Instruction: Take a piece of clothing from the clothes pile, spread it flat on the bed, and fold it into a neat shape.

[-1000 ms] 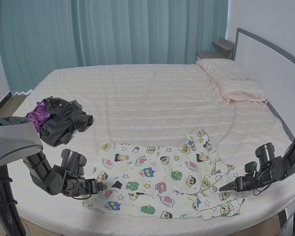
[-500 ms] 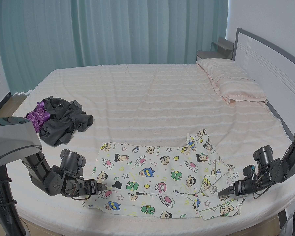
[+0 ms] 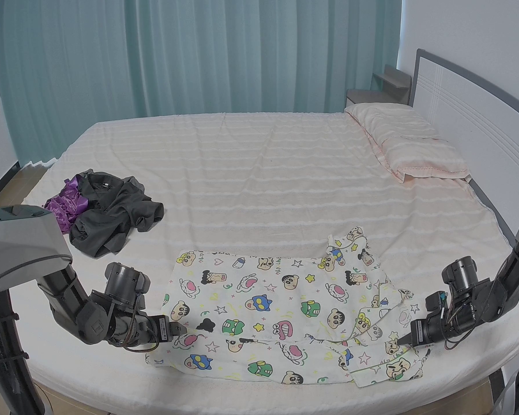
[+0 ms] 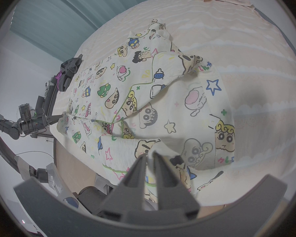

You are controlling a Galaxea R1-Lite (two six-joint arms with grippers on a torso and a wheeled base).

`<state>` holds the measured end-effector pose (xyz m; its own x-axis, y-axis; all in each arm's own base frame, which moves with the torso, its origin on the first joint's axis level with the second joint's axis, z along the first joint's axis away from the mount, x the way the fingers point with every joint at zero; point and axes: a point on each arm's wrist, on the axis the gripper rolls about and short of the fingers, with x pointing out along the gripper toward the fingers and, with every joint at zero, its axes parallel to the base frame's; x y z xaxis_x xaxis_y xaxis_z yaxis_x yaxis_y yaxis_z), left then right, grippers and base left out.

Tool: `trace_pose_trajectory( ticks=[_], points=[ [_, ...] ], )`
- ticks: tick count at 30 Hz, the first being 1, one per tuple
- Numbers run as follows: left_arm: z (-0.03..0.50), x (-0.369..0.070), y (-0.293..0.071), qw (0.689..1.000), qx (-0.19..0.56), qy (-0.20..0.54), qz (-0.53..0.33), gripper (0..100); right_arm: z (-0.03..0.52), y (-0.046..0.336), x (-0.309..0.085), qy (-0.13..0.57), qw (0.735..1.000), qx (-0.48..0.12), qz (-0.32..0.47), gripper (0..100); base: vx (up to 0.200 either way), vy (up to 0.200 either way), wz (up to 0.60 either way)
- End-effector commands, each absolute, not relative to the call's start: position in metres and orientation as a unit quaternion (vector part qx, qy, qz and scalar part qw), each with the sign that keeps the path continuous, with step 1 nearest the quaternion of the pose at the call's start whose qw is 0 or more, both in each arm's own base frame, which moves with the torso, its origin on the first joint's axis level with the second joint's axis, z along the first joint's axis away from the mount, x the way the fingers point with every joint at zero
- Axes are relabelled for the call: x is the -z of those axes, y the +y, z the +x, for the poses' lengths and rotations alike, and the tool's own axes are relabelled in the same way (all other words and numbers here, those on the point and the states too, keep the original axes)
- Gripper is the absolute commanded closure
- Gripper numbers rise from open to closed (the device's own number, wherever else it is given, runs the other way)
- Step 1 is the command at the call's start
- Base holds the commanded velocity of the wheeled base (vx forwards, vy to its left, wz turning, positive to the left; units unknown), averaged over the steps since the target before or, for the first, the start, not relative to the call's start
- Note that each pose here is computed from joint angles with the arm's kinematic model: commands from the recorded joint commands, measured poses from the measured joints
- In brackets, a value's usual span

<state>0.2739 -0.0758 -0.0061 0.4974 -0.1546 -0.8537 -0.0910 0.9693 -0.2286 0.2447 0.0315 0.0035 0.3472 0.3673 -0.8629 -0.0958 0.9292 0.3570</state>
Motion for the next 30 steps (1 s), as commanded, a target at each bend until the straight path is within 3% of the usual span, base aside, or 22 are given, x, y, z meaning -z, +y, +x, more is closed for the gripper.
trace_pose_trajectory(
  ticks=[1,17,30],
  points=[
    [0.274,0.003,-0.076,0.859,0.02,0.497,-0.124,0,0.246,0.031,-0.004,0.551,0.815,-0.136,0.117,100,0.0,0.0,0.0],
    [0.274,0.004,-0.072,0.859,0.011,0.497,-0.125,0,0.268,0.014,-0.021,0.466,0.865,-0.093,0.162,100,0.0,0.0,0.0],
    [0.285,0.007,-0.068,0.861,0.001,0.491,-0.132,0,0.275,0.013,-0.028,0.447,0.875,-0.092,0.165,100,0.0,0.0,0.0]
  ],
)
